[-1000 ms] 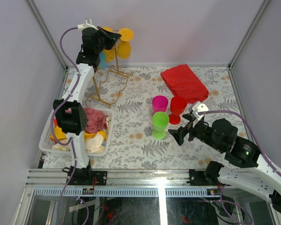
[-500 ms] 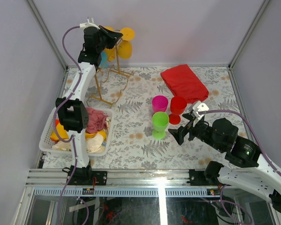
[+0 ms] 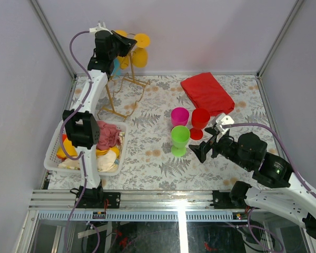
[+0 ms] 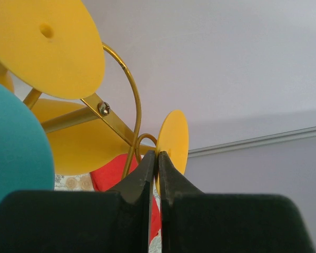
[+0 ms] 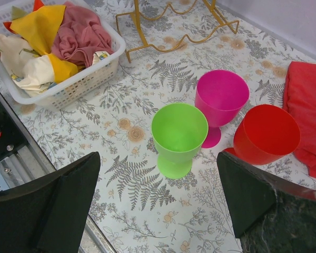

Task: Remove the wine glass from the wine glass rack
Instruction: Pick up the wine glass from the wine rack.

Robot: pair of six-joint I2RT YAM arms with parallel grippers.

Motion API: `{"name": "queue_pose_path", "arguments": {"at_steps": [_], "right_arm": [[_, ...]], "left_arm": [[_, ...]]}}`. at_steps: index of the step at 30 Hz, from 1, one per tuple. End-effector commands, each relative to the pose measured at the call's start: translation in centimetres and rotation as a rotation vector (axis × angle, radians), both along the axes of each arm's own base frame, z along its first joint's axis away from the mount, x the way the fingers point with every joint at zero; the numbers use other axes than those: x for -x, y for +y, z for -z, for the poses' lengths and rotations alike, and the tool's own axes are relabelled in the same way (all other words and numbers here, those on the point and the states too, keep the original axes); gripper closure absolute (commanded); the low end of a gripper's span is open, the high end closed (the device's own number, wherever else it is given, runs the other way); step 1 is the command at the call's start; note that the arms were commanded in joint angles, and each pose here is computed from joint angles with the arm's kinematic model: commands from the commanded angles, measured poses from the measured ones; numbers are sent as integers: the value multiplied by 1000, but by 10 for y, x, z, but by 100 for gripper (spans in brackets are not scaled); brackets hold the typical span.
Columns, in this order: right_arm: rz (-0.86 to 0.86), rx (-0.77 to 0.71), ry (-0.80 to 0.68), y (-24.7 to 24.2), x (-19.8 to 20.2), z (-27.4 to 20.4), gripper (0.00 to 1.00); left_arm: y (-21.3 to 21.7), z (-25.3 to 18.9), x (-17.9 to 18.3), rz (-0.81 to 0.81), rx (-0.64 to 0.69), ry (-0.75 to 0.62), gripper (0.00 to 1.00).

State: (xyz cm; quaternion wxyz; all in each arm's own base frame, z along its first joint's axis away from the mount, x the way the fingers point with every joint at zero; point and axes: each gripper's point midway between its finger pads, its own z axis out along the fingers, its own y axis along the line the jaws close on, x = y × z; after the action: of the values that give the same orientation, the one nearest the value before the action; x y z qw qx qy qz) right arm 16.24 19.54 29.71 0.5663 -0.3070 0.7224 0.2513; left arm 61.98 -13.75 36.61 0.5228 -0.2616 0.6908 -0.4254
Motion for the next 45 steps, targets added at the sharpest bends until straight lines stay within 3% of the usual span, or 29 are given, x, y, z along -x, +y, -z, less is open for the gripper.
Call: {"name": "queue_pose_path", "arguments": {"at_steps": [1, 12, 21, 45], "right_arm": [[-3, -48, -46, 3, -2, -24, 1], [-5, -40, -39, 8, -4, -22, 1], [2, -35, -39, 9, -7, -23, 1], [-1, -54, -34, 8, -4, -26, 1]], "left_arm": [[0, -11, -2, -10, -46, -35, 100], [-18, -33, 1, 58, -28, -108, 100], [-17, -35, 2, 29, 134, -85, 100], [-14, -49, 28, 34, 104, -108, 100]]}}
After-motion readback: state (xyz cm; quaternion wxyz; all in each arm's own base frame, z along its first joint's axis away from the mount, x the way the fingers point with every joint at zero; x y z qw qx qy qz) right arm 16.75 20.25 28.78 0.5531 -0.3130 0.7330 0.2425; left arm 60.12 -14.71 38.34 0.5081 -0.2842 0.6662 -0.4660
